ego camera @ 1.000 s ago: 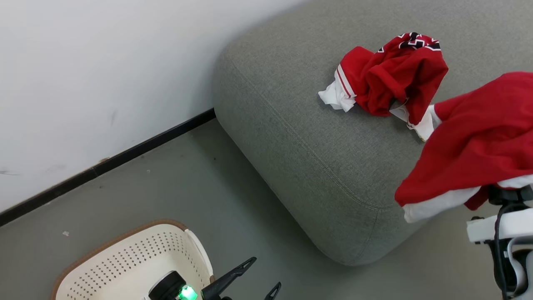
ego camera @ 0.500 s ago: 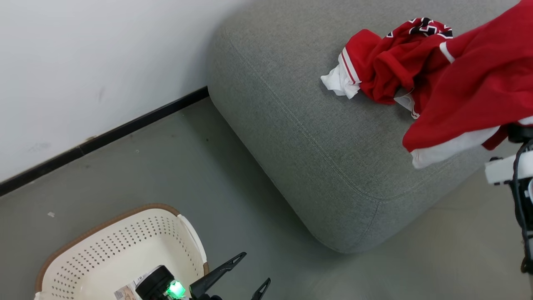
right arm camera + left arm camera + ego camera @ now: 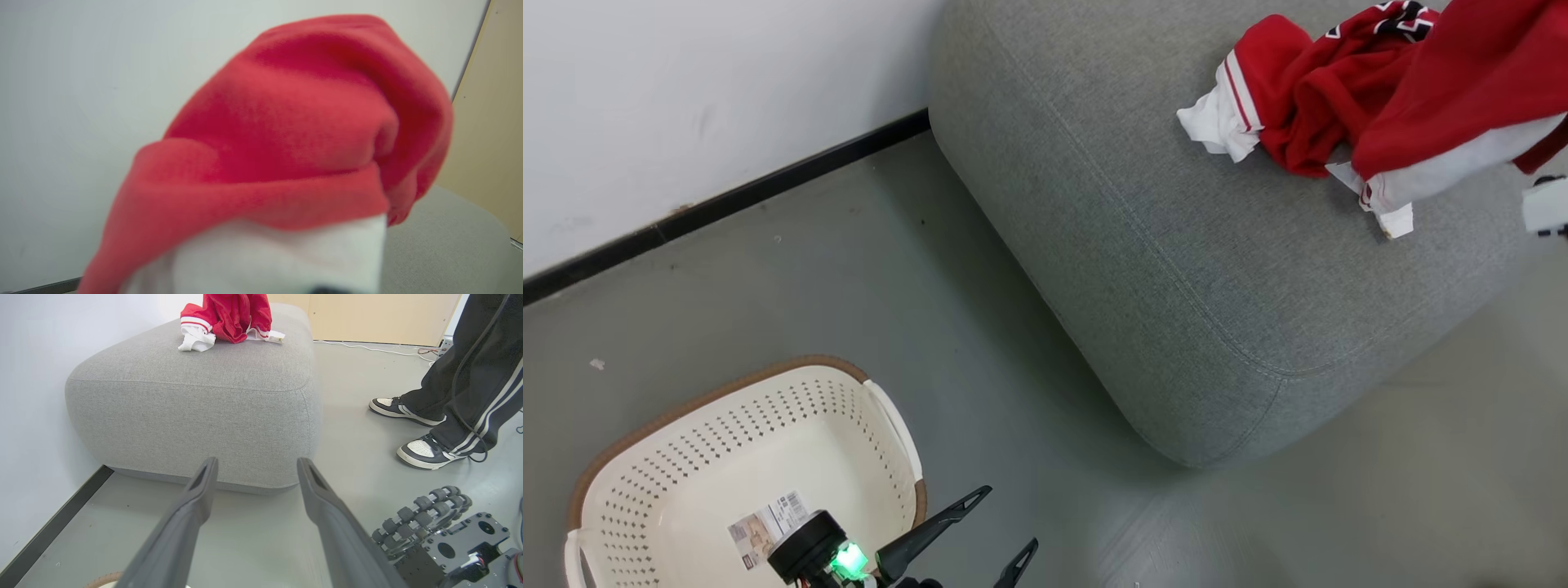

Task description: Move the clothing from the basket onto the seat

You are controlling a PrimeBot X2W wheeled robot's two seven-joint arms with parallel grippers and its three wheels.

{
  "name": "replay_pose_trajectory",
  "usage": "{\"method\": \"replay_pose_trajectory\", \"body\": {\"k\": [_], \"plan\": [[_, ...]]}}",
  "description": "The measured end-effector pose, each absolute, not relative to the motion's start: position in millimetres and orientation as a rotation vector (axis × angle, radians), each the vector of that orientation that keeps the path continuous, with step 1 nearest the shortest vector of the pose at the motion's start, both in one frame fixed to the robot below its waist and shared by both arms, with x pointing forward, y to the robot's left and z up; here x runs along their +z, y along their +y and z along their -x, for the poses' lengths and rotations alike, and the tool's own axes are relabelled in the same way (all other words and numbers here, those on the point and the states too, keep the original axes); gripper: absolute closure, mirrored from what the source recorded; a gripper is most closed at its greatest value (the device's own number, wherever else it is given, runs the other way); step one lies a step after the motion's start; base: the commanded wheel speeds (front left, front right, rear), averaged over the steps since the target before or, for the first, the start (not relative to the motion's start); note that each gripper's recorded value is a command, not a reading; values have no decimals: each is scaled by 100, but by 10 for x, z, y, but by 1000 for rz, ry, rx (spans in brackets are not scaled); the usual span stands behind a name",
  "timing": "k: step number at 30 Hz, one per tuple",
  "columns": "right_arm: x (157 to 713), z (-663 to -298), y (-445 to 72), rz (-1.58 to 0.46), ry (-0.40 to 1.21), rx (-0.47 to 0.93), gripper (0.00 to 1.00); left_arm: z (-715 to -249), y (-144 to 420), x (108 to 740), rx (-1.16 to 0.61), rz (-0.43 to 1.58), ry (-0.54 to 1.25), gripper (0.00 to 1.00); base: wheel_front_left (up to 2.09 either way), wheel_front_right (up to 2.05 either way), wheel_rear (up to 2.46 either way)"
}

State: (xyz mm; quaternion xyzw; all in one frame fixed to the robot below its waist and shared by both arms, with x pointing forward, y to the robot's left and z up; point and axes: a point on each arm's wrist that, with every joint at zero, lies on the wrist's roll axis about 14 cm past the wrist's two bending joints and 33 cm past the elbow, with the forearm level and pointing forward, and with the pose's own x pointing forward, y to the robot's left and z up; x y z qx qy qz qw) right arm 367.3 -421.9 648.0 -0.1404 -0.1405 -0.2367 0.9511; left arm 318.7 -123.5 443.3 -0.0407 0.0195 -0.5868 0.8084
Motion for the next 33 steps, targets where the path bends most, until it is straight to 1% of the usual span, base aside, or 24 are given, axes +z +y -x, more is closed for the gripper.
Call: {"method": "replay_pose_trajectory", "body": {"k": [7, 13, 18, 29, 33], "plan": [[6340, -3996, -4309, 276, -224, -475, 100, -3299, -1141, 4312, -1228, 89, 60, 0, 0, 0, 0], [6277, -4173, -4501, 237, -193, -518, 100, -3367, -1047, 4181, -1213, 79, 82, 0, 0, 0, 0], [6159, -4340, -4582, 225, -152, -530, 100, -3509, -944, 4099, -1165, 77, 90, 0, 0, 0, 0], [5702, -4448, -4867, 152, -38, -624, 100, -3677, -810, 3999, -1116, 84, 90, 0, 0, 0, 0], [5606, -4528, -4927, 109, -28, -652, 100, -3726, -762, 3943, -1102, 83, 96, 0, 0, 0, 0]]}}
